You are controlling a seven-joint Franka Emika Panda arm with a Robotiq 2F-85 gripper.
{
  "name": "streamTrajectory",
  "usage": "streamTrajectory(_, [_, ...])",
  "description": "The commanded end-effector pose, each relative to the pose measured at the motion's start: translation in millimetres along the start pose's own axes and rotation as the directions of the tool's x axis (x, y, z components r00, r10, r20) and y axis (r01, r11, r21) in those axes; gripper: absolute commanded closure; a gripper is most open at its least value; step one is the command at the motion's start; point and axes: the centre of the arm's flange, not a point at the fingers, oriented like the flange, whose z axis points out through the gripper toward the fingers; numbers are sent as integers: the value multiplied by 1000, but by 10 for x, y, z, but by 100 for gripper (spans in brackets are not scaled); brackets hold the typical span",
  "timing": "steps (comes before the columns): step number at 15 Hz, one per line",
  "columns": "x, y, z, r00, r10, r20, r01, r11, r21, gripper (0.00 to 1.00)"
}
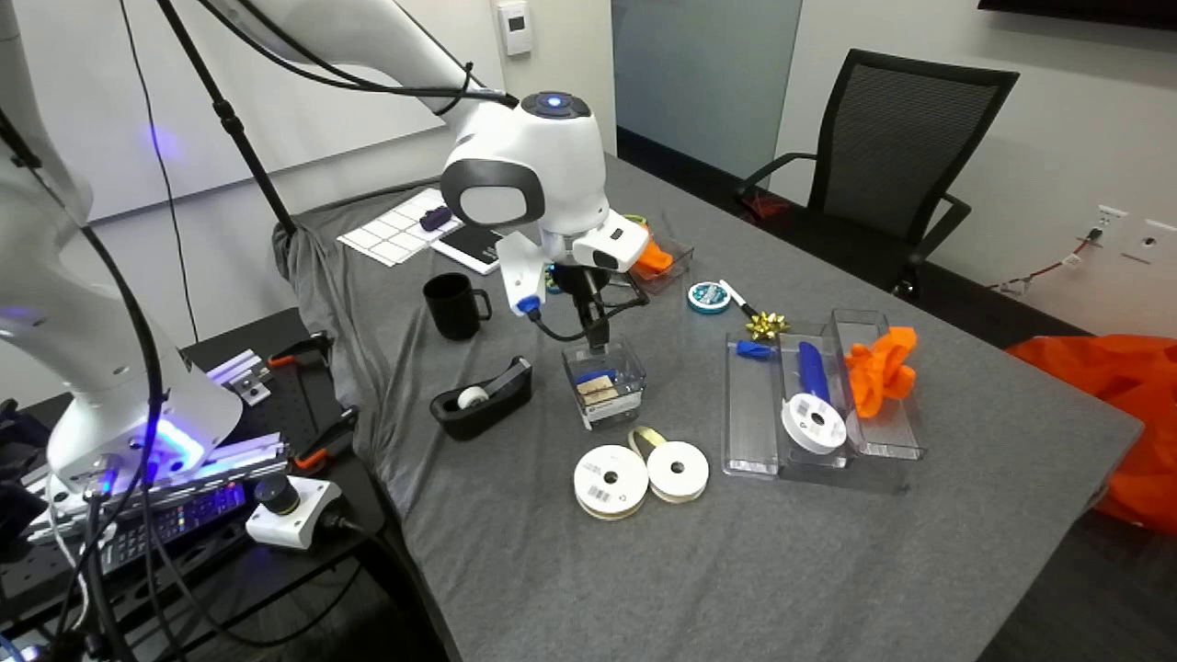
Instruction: Unstack the clear containers.
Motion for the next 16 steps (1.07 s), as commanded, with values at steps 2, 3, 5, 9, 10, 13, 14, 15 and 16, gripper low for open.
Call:
streamTrajectory(2, [-9, 22, 44, 1000, -6, -15, 6, 1000, -9, 89])
streamTrajectory(3, [-8, 22, 42, 1000, -7, -16, 7, 1000, -11, 97])
streamTrajectory(5, [-7, 22, 38, 1000, -15, -16, 15, 1000, -22, 100])
streamTrajectory(9, [3, 15, 26, 999, -33, -15, 32, 999, -42, 63])
streamTrajectory(10, [4, 15, 27, 999, -36, -16, 35, 998, -44, 55])
streamTrajectory(13, [6, 12, 90, 997, -72, -35, 70, 996, -59, 34])
streamTrajectory(14, [-1, 8, 95, 996, -76, -42, 73, 995, -64, 36])
streamTrajectory(15, [-15, 4, 111, 995, -82, -52, 78, 994, -71, 47])
streamTrajectory(16, [-48, -4, 136, 995, -86, -56, 82, 994, -75, 39])
